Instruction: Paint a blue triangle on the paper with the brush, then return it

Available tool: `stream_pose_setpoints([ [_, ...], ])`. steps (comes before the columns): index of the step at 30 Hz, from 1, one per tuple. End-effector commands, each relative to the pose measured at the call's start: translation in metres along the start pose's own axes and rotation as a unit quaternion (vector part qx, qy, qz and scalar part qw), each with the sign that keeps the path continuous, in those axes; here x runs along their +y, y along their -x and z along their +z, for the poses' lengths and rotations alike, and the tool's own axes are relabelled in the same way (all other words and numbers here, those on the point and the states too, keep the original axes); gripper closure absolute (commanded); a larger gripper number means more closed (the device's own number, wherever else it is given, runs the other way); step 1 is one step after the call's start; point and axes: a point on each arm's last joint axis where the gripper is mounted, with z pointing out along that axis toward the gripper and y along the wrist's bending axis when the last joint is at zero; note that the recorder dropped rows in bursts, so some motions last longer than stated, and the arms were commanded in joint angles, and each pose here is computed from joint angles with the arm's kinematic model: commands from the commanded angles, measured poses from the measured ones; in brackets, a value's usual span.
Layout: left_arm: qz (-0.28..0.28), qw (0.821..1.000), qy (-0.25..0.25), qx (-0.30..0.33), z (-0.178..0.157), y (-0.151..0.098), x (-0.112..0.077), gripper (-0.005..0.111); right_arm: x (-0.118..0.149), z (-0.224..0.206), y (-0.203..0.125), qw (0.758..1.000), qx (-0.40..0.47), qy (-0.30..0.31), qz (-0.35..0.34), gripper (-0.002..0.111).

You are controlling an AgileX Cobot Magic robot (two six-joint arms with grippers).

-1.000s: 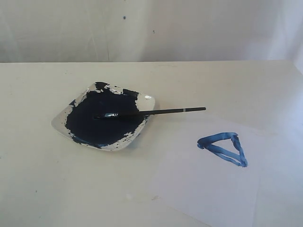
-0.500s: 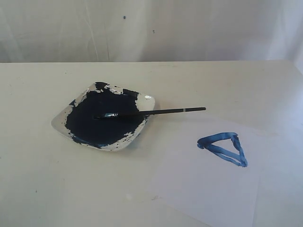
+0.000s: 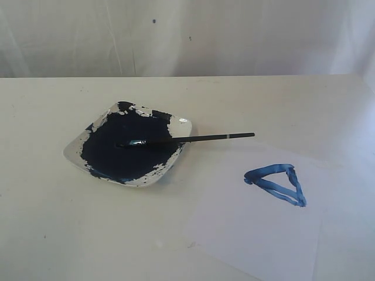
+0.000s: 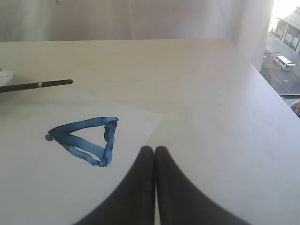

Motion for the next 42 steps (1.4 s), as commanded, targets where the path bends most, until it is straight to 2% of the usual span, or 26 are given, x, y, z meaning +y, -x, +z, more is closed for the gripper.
stream_pose_setpoints([
  [1,-0.001,1.000,0.002,-0.002,0.0001,-0.0005,0.0001,0.107,-0.0004,-0.0003,0.0005,1.000,-0.006,-0.003,-0.003,0.108],
  [9,0.000,1.000,0.000,-0.002,0.0001,-0.0005,-0.0001,0.107,-0.0004,-0.0003,0.0005,1.000,-0.006,-0.003,-0.003,0.108],
  [16,0.010,1.000,-0.026,-0.004,0.0000,-0.0003,-0.0029,0.107,-0.0004,-0.0003,0.0005,1.000,-0.006,-0.003,-0.003,0.108],
  [42,0.011,1.000,-0.026,-0.004,0.0000,-0.0003,-0.0030,0.107,-0.0004,-0.0003,0.0005,1.000,-0.006,-0.003,-0.003,0.108],
])
